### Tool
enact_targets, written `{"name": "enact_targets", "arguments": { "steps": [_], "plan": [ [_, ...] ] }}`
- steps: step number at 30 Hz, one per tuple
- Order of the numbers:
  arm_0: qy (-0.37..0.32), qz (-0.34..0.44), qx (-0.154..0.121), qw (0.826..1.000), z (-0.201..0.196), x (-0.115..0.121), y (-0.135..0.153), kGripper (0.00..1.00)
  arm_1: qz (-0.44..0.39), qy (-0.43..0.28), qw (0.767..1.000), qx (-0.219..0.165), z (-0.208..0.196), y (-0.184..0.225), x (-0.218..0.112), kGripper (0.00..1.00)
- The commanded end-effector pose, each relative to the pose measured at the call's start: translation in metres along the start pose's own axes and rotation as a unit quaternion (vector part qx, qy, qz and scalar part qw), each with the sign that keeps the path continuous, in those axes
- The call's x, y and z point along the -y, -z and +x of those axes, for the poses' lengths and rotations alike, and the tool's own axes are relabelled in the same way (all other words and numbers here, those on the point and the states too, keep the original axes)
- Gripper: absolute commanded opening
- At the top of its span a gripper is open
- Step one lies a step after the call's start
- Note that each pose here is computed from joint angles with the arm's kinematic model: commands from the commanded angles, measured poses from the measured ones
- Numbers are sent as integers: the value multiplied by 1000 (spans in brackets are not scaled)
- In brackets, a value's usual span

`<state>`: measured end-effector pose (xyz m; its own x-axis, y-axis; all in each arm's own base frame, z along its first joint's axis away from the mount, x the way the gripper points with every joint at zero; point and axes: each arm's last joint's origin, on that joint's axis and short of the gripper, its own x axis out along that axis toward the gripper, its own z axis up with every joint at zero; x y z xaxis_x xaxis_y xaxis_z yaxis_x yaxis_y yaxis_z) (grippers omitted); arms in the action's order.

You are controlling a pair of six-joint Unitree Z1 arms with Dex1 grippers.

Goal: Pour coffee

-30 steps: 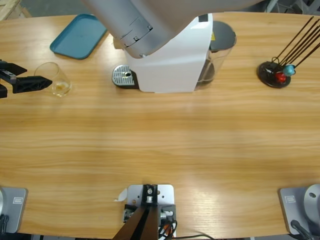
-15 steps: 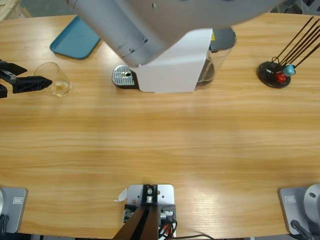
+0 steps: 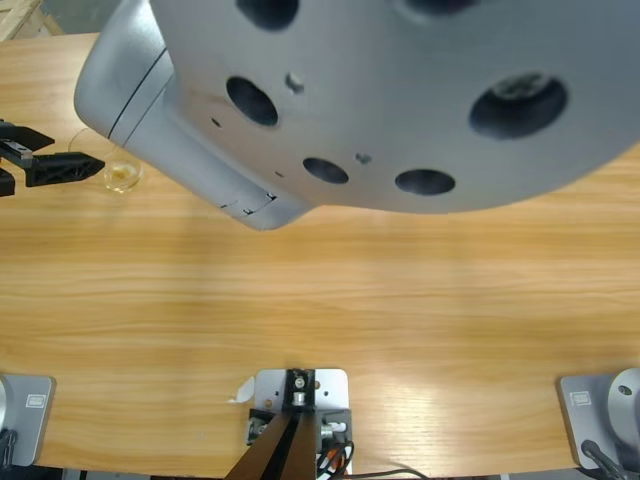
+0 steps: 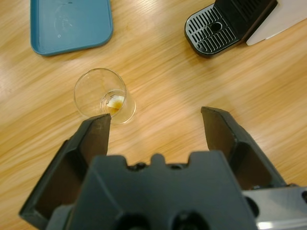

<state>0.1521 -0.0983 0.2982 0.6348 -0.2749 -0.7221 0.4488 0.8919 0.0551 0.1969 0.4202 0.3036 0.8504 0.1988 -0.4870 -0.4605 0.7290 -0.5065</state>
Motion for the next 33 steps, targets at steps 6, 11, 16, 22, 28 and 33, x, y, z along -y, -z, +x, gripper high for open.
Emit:
{"name": "enact_targets", "arguments": {
  "steps": [6,11,16,22,28,33],
  "plan": [
    [4,2,-24,1000,10,2,10,816,-21,-153,988,27,-67,20,71,139],
    [14,3,-24,1000,10,3,10,816,25,-206,978,18,-83,43,115,650],
    [31,4,-8,999,0,3,12,816,95,-220,971,5,-95,81,136,787],
    [49,2,28,998,-18,1,21,825,160,-199,967,-2,-120,143,162,944],
    [14,-15,26,999,-12,-4,25,830,157,-203,966,-41,-152,203,178,985],
    [-45,-64,0,997,14,-26,19,830,169,-198,964,-49,-167,229,188,977]
  ]
}}
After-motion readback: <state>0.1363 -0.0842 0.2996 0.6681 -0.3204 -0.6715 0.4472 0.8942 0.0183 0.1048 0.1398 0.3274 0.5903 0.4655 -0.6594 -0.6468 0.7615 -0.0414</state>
